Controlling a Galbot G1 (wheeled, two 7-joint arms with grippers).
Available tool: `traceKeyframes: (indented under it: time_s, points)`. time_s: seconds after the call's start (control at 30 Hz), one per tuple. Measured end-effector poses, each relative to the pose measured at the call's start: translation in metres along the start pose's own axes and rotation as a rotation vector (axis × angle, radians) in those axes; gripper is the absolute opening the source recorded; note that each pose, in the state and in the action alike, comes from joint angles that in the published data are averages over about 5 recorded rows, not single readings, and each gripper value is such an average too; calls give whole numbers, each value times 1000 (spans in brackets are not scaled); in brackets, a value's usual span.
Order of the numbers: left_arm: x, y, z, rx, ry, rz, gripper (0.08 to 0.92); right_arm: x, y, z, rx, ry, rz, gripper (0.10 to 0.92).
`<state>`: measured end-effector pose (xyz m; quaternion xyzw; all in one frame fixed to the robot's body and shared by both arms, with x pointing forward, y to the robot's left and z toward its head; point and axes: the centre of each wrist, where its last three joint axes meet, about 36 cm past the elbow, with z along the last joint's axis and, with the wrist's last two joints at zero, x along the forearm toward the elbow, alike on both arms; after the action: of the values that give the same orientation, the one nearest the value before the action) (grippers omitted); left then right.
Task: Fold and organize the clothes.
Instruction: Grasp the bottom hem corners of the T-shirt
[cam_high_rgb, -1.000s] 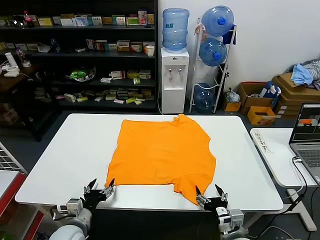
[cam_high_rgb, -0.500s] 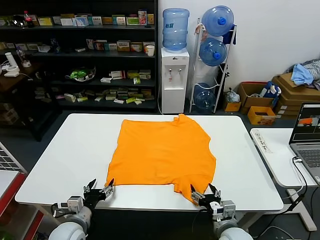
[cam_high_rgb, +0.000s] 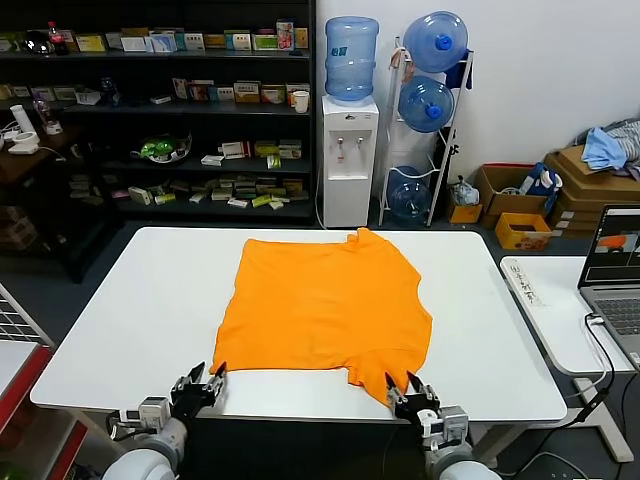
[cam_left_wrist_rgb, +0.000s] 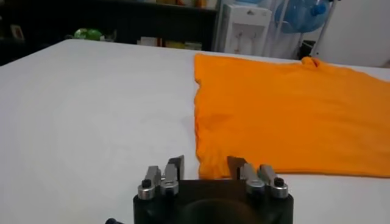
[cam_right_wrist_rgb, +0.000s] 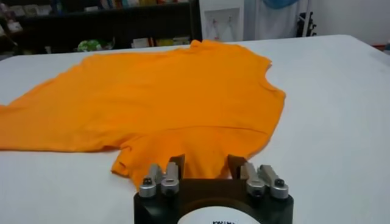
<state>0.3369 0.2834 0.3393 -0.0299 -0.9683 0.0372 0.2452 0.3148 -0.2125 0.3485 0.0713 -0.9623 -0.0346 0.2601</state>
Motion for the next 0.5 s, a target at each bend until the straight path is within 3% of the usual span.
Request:
traceKeyframes:
  time_s: [0.27, 0.37, 0.5]
  points:
    - [-5, 1, 2, 7, 2, 1, 212, 4, -2, 1, 1, -11, 6, 147]
    - [-5, 1, 2, 9, 0, 3, 130, 6, -2, 2, 0, -18, 8, 125]
    - [-3, 0, 1, 19, 0, 4, 92, 11, -2, 1, -4, -29, 8, 125]
